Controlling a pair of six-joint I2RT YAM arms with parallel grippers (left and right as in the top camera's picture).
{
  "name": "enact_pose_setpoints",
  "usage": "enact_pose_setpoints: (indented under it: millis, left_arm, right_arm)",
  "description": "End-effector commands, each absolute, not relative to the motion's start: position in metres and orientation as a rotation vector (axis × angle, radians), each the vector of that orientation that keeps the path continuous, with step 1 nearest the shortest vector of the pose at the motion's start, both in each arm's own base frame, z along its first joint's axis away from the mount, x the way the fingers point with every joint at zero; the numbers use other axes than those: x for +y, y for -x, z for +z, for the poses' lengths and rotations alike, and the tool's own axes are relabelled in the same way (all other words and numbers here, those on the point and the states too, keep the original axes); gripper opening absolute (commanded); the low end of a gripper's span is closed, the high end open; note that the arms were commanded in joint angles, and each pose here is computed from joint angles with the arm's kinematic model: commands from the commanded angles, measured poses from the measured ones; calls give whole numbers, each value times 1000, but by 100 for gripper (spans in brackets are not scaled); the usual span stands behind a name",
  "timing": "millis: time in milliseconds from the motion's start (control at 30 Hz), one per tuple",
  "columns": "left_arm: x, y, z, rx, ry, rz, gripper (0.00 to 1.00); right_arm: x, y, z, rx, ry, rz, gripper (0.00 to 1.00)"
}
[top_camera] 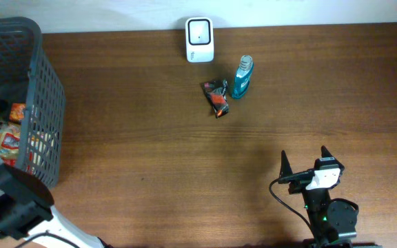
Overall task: Scan the item barcode
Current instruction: 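Reach the left gripper into the basket and grasp the red snack bag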
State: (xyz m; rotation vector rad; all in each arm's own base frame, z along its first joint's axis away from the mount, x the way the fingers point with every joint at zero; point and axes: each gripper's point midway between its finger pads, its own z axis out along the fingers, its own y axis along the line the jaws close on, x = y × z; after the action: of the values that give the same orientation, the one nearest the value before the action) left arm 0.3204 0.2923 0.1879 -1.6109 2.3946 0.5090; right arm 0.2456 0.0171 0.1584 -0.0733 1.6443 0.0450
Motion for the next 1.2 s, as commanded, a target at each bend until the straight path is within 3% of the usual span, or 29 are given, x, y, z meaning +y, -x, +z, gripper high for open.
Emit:
enact_pose_setpoints:
  millis: [0, 267, 800, 1167]
  left_arm:
    - [299, -313, 159, 2457, 1676, 585, 99]
    - [298, -308, 113, 2589, 1727, 608, 99]
    - [310, -268, 83, 2576, 1939, 608, 100]
    - [289, -272, 48, 2625, 1964, 425, 79]
  right_arm:
    - [15, -246, 155, 1650, 66, 34, 98]
    - [15, -246, 155, 1650, 66, 34, 98]
    - [15, -246, 155, 1650, 66, 34, 98]
    - [15, -246, 155, 1650, 66, 34, 98]
